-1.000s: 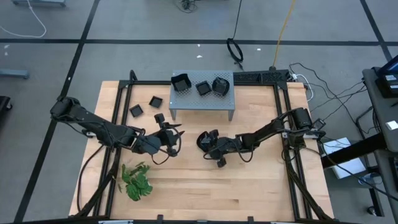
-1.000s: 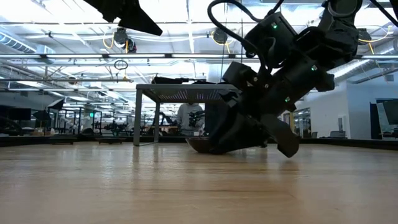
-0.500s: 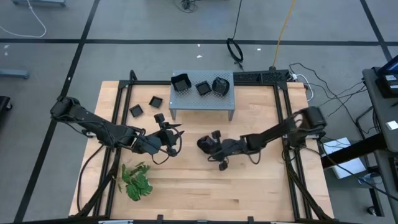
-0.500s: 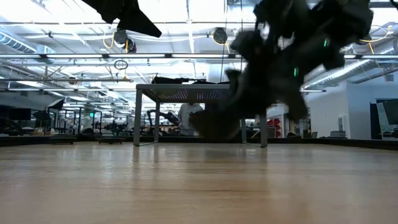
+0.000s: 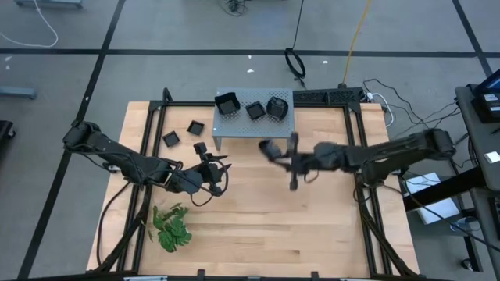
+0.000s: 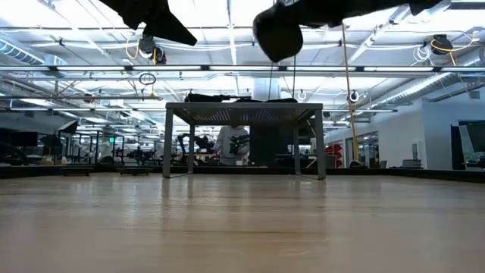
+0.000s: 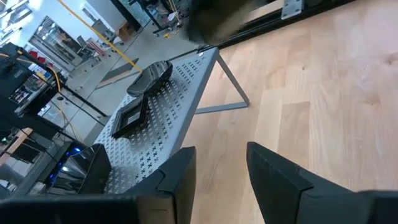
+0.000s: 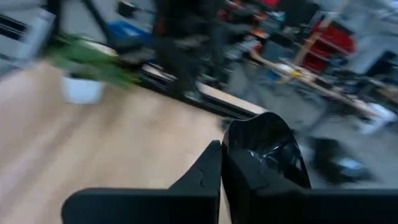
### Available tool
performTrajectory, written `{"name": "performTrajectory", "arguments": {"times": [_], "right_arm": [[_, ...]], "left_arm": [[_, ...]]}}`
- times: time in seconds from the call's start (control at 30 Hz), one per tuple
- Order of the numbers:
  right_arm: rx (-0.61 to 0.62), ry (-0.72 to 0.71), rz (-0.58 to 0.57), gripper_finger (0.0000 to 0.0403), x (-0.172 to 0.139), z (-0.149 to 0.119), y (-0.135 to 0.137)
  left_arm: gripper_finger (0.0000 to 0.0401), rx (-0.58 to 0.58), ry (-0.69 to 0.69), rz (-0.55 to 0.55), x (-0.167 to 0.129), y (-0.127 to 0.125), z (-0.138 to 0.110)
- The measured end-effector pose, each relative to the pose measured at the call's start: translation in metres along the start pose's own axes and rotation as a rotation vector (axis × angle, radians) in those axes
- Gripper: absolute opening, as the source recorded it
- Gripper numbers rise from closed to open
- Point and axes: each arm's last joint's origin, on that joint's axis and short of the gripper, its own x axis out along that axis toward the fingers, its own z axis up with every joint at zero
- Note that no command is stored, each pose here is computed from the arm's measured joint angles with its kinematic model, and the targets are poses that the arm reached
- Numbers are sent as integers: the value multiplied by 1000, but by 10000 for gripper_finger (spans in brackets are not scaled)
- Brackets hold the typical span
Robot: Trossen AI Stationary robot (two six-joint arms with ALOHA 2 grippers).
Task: Pick & Place Mini shaped plates
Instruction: Stack the black leaf shaped plate on top of the black leaf shaped plates on the shelf
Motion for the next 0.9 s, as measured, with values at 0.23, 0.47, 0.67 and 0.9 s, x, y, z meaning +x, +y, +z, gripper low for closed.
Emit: {"name": "performTrajectory", "arguments": {"times": [0.23,0.47,0.67,0.9], "right_arm": [[-30,140,-219,0,-11,-24,-68],[-282,199,-114,0,-16,-43,-109],[-486,240,-77,0,-27,-53,-134],[-510,207,20,0,-30,-72,-151]], "left_arm": [[147,22,3,10,1,2,0],[147,30,28,51,10,10,-2],[147,43,54,89,18,20,-5],[147,-7,75,159,32,37,-7]]}}
